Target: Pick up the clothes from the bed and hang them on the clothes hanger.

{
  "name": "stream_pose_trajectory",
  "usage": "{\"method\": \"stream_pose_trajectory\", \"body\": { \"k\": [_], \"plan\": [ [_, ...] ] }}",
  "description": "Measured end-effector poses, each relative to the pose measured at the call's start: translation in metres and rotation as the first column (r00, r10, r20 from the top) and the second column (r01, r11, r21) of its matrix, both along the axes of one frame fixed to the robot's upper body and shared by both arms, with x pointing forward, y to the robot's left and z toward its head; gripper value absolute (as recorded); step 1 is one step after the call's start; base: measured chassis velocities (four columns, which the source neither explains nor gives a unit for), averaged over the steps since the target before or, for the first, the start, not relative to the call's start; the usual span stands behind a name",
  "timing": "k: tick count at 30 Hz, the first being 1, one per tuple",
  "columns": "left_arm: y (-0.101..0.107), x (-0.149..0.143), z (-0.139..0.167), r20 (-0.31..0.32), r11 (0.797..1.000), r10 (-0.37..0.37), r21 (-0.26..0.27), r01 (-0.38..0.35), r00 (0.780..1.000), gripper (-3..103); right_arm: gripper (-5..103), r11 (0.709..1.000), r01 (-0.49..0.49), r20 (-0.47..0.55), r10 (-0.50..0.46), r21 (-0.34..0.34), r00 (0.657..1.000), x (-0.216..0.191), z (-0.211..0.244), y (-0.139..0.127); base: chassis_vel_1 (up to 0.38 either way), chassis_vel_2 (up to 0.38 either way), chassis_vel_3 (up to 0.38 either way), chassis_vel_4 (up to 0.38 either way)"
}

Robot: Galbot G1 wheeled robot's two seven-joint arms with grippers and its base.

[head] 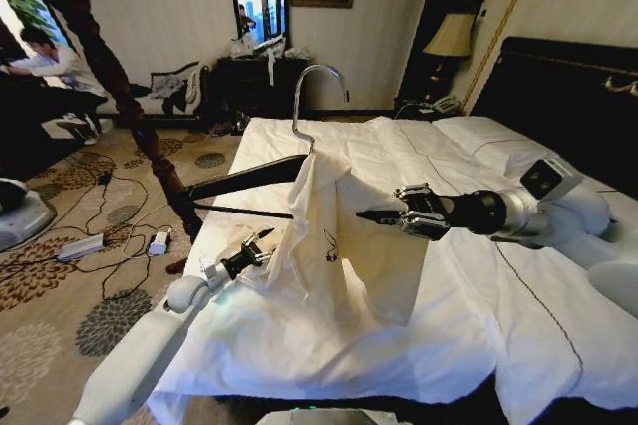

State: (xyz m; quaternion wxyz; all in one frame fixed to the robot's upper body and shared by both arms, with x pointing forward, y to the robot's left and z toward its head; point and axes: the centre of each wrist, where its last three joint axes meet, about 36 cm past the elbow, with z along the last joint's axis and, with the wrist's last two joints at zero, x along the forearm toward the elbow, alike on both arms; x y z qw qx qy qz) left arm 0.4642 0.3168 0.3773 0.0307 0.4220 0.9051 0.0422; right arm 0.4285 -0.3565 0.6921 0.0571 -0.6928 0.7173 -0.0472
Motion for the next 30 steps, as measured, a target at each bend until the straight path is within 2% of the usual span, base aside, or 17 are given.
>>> {"method": "stream_pose_trajectory", "body": {
  "k": [1, 2, 4, 5, 8, 10, 13, 18, 20, 22, 23, 24, 25, 26, 27, 29, 30],
  "plan": [
    [0.000, 0.000, 0.000, -0.004, 1.000, -0.002, -0.005, 0.002, 1.000, 45, 19, 1.000, -0.002, 0.001, 0.002, 0.000, 1.000, 0.000, 0.000, 0.000, 0.000, 0.000, 0.000, 0.000],
    [-0.001, 0.000, 0.000, -0.006, 1.000, -0.003, -0.007, 0.003, 1.000, 45, 19, 1.000, -0.002, 0.002, 0.002, 0.000, 1.000, -0.001, 0.001, 0.001, 0.000, 0.000, 0.000, 0.000],
    [-0.002, 0.001, 0.000, -0.008, 1.000, -0.007, -0.009, 0.007, 1.000, 34, 19, 1.000, -0.004, 0.003, 0.004, 0.000, 1.000, -0.001, 0.002, 0.001, 0.000, 0.000, 0.000, 0.000],
    [-0.002, 0.001, 0.000, -0.008, 1.000, -0.007, -0.009, 0.007, 1.000, 34, 19, 1.000, -0.004, 0.003, 0.004, 0.000, 1.000, -0.001, 0.002, 0.001, 0.000, 0.000, 0.000, 0.000],
    [-0.002, 0.006, 0.003, -0.011, 1.000, -0.018, -0.013, 0.018, 1.000, 19, 19, 1.000, -0.011, 0.002, 0.011, 0.002, 1.000, -0.003, 0.003, 0.003, 0.000, 0.000, 0.000, 0.000],
    [-0.002, 0.008, 0.004, -0.012, 1.000, -0.023, -0.014, 0.023, 1.000, 19, 19, 1.000, -0.013, 0.003, 0.013, 0.002, 1.000, -0.003, 0.003, 0.003, 0.000, 0.000, 0.000, 0.000],
    [0.000, 0.014, 0.008, -0.012, 0.999, -0.032, -0.018, 0.032, 0.999, 3, 19, 1.000, -0.015, 0.003, 0.015, 0.002, 1.000, -0.004, 0.003, 0.004, 0.000, 0.000, 0.000, 0.000],
    [0.009, 0.022, 0.015, -0.021, 0.998, -0.020, -0.056, 0.019, 1.000, 0, 19, 1.000, -0.007, 0.004, 0.007, 0.001, 1.000, -0.004, 0.003, 0.003, 0.000, 0.000, 0.000, 0.000],
    [0.013, 0.025, 0.020, -0.023, 0.997, -0.008, -0.080, 0.007, 1.000, 0, 19, 1.000, 0.005, 0.004, -0.005, 0.000, 1.000, -0.002, 0.001, 0.001, 0.000, 0.000, 0.000, 0.000],
    [0.026, 0.032, 0.033, -0.023, 0.991, 0.020, -0.130, -0.023, 1.000, 0, 19, 0.999, 0.033, 0.002, -0.033, 0.005, 0.999, 0.001, -0.001, -0.003, 0.000, 0.000, 0.000, 0.000],
    [0.026, 0.032, 0.033, -0.023, 0.991, 0.020, -0.130, -0.023, 1.000, 0, 19, 0.999, 0.033, 0.002, -0.033, 0.005, 0.999, 0.001, -0.001, -0.003, 0.000, 0.000, 0.000, 0.000],
    [0.032, 0.035, 0.040, -0.020, 0.988, 0.031, -0.150, -0.034, 0.999, 0, 19, 0.999, 0.045, 0.001, -0.045, 0.009, 0.999, 0.003, -0.003, -0.004, 0.000, 0.000, 0.000, 0.000],
    [0.046, 0.043, 0.060, -0.010, 0.978, 0.061, -0.200, -0.062, 0.998, 0, 19, 0.996, 0.085, -0.001, -0.085, 0.023, 0.996, 0.005, -0.006, -0.006, 0.000, 0.000, 0.000, 0.000],
    [0.053, 0.047, 0.074, 0.000, 0.972, 0.074, -0.225, -0.072, 0.997, 0, 19, 0.993, 0.112, -0.002, -0.112, 0.034, 0.994, 0.005, -0.008, -0.005, 0.000, 0.000, 0.000, 0.000],
    [0.053, 0.047, 0.074, 0.000, 0.972, 0.074, -0.225, -0.072, 0.997, 0, 19, 0.993, 0.112, -0.002, -0.112, 0.034, 0.994, 0.005, -0.008, -0.005, 0.000, 0.000, 0.000, 0.000],
    [0.070, 0.057, 0.115, 0.020, 0.949, 0.100, -0.302, -0.090, 0.995, 0, 19, 0.974, 0.208, -0.019, -0.207, 0.090, 0.978, 0.003, -0.015, 0.003, 0.000, 0.000, 0.000, 0.000],
    [0.070, 0.057, 0.115, 0.020, 0.949, 0.100, -0.302, -0.090, 0.995, 0, 19, 0.974, 0.208, -0.019, -0.207, 0.090, 0.978, 0.003, -0.015, 0.003, 0.000, 0.000, 0.000, 0.000]
  ]
}}
